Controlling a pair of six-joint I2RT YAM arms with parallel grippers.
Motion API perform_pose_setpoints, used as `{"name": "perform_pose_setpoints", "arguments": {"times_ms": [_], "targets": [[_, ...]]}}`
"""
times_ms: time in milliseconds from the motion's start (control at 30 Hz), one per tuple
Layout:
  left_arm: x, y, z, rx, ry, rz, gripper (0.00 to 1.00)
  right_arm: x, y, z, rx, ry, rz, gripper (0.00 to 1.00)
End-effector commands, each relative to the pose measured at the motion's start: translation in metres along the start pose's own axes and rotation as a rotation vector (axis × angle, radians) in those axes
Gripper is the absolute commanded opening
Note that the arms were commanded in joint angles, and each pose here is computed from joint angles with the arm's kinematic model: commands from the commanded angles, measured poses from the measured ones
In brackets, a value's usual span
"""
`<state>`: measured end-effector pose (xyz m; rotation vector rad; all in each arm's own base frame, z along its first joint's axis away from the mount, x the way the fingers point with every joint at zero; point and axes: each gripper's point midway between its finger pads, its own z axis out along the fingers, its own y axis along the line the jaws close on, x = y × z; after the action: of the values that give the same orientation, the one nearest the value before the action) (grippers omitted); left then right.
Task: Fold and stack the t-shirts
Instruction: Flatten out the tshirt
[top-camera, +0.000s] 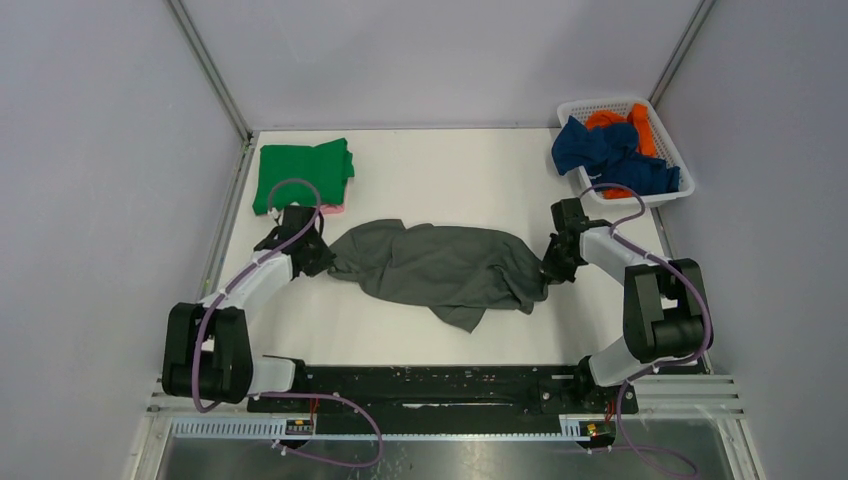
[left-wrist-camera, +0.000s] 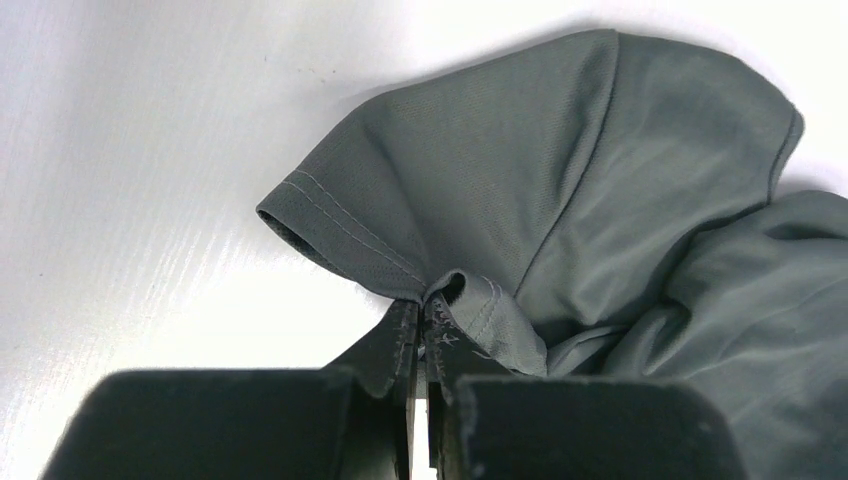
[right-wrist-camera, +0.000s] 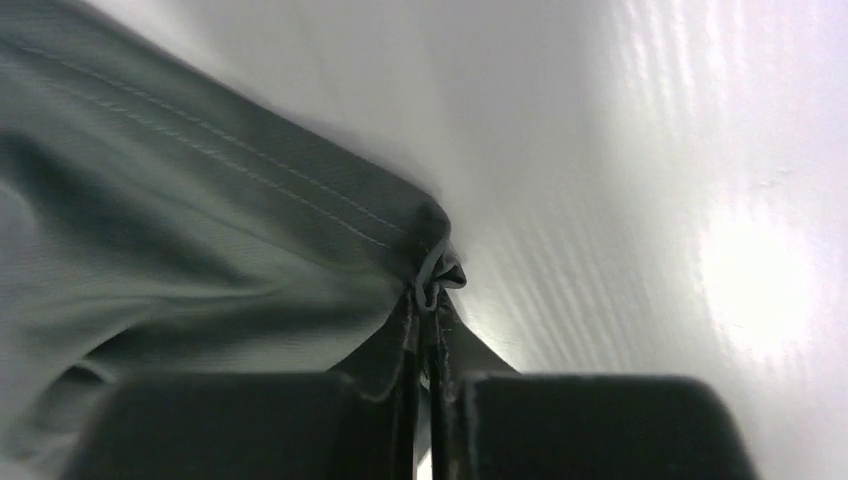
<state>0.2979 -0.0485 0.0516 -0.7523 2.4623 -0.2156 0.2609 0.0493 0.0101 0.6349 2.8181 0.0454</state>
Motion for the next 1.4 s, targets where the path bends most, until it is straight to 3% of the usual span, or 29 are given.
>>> {"name": "perform_pose_setpoints", "arguments": {"times_ms": [0,200,333,600,833,967,1100,1233,1367], "targets": [[-0.043,-0.035,-0.027,0.122,-0.136,0.019,0.00,-0.043,0.041,-0.023,-0.151,-0.143,-0.041,0.00],[-0.133,-0.085,-0.130,0.312,-0.473,0.002,0.00,-0.136,0.052,-0.150,-0.230,-0.648,-0.066,0.00],[-0.176,-0.103,-0.223,0.447,-0.715,-0.022,0.00,-0.161,0.053,-0.248,-0.328,-0.916,-0.077,0.00],[-0.197,-0.070,-0.393,0.563,-1.132,-0.082,0.00,-0.150,0.012,-0.418,-0.399,-1.375,-0.067,0.00],[-0.169,-0.050,-0.495,0.741,-1.336,-0.067,0.00,-0.097,-0.015,-0.505,-0.528,-1.565,-0.102,0.00],[-0.177,-0.050,-0.508,0.727,-1.378,-0.056,0.00,-0.075,-0.019,-0.512,-0.586,-1.553,-0.128,0.00],[-0.207,-0.076,-0.485,0.679,-1.329,-0.032,0.00,-0.075,-0.015,-0.479,-0.576,-1.455,-0.100,0.00],[-0.246,-0.124,-0.412,0.616,-1.196,0.048,0.00,-0.087,-0.019,-0.399,-0.467,-1.282,0.005,0.00],[-0.273,-0.170,-0.306,0.553,-1.008,0.125,0.00,-0.088,-0.031,-0.310,-0.304,-1.121,0.071,0.00]]}}
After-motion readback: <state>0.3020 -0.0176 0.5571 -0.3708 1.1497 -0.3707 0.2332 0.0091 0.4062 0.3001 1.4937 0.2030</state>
